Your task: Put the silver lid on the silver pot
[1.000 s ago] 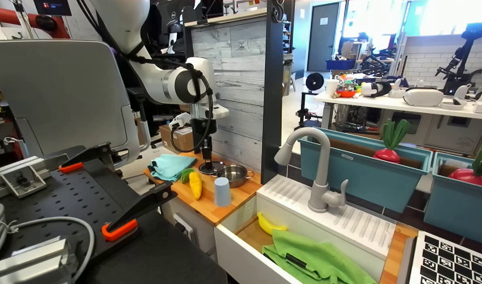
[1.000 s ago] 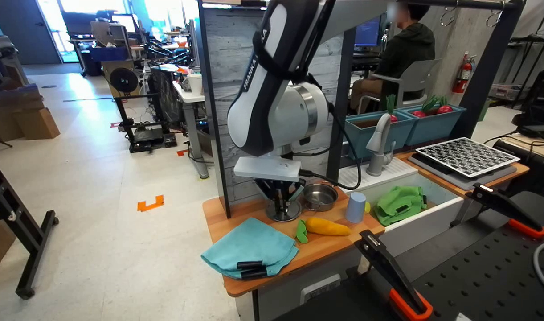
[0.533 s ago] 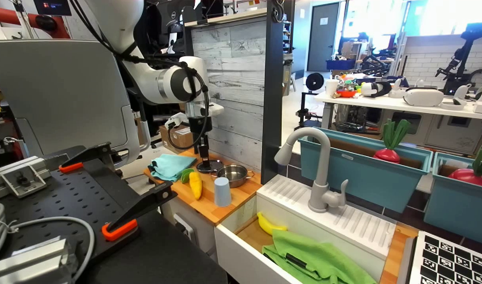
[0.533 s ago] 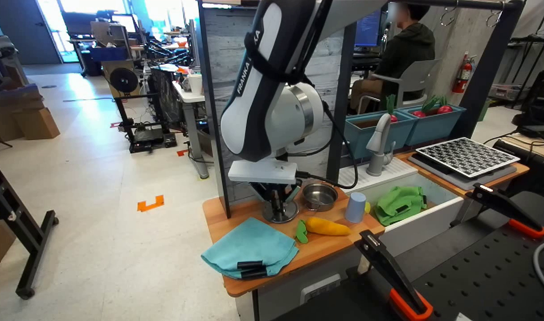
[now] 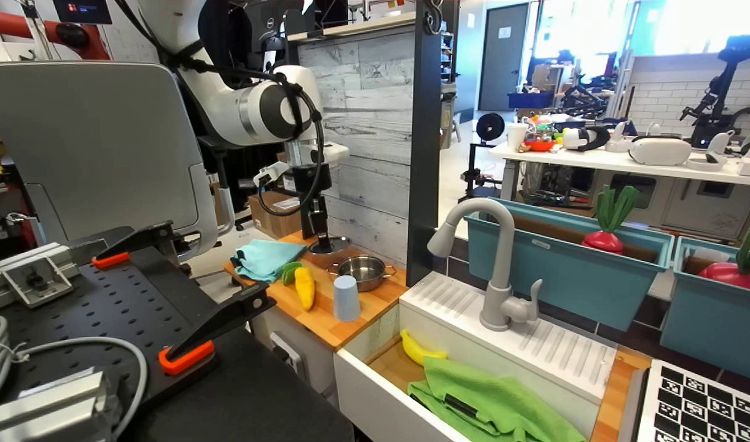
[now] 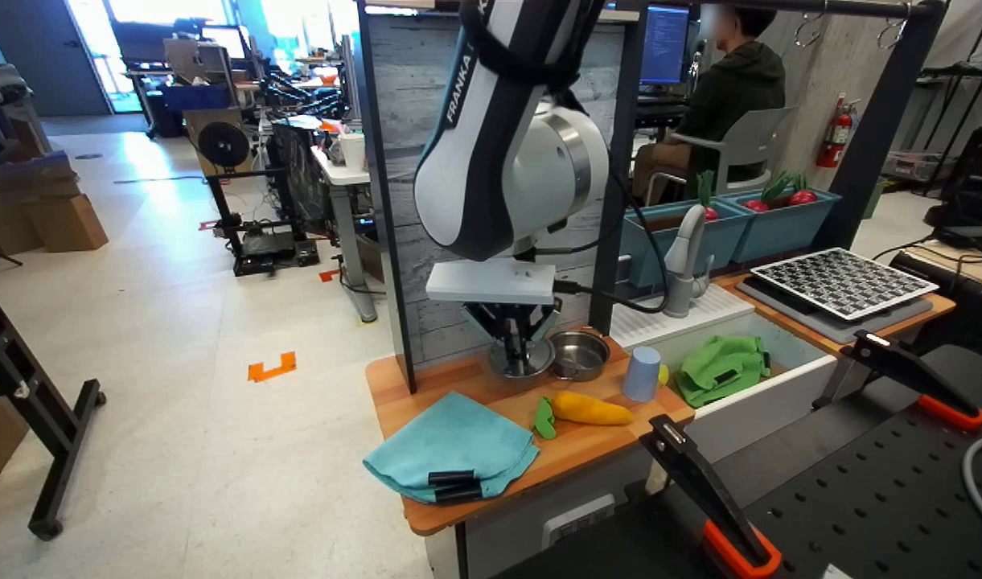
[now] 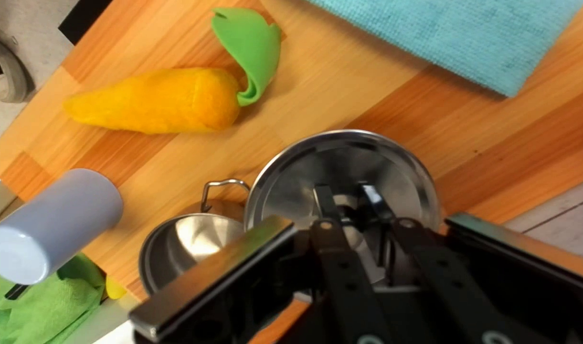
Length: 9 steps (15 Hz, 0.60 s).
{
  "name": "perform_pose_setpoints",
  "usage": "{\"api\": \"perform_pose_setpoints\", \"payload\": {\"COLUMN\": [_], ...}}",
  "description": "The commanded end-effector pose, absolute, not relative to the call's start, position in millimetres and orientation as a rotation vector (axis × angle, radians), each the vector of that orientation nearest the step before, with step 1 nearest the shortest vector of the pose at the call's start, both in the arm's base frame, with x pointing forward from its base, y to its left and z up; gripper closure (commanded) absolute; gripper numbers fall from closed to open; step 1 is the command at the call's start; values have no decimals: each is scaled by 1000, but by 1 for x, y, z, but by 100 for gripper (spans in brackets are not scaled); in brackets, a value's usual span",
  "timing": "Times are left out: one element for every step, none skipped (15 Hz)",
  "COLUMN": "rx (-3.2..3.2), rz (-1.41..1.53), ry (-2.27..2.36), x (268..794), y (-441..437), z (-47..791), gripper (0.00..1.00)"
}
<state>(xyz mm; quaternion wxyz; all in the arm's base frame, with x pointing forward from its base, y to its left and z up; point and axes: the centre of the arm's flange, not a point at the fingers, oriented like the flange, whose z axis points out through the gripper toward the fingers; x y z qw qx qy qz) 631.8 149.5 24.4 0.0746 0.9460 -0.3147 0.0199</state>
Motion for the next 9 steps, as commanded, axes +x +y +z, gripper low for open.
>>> {"api": "perform_pose_setpoints", "payload": {"rx": [2829, 2827, 2824, 2824, 2814, 2814, 2806, 2799, 2793], "rz": [80, 70, 59, 45, 39, 29, 22, 16, 8], "ry": [-986, -1000, -1020, -1031, -1051, -1063, -1083, -1098, -1114], "x": [613, 612, 612, 612, 613, 615, 616, 619, 620], "y": [127, 121, 115, 110, 104, 98, 92, 87, 82], "z": [52, 52, 50, 48, 45, 41, 38, 35, 33], "gripper": [95, 95, 95, 95, 95, 95, 95, 95, 95]}}
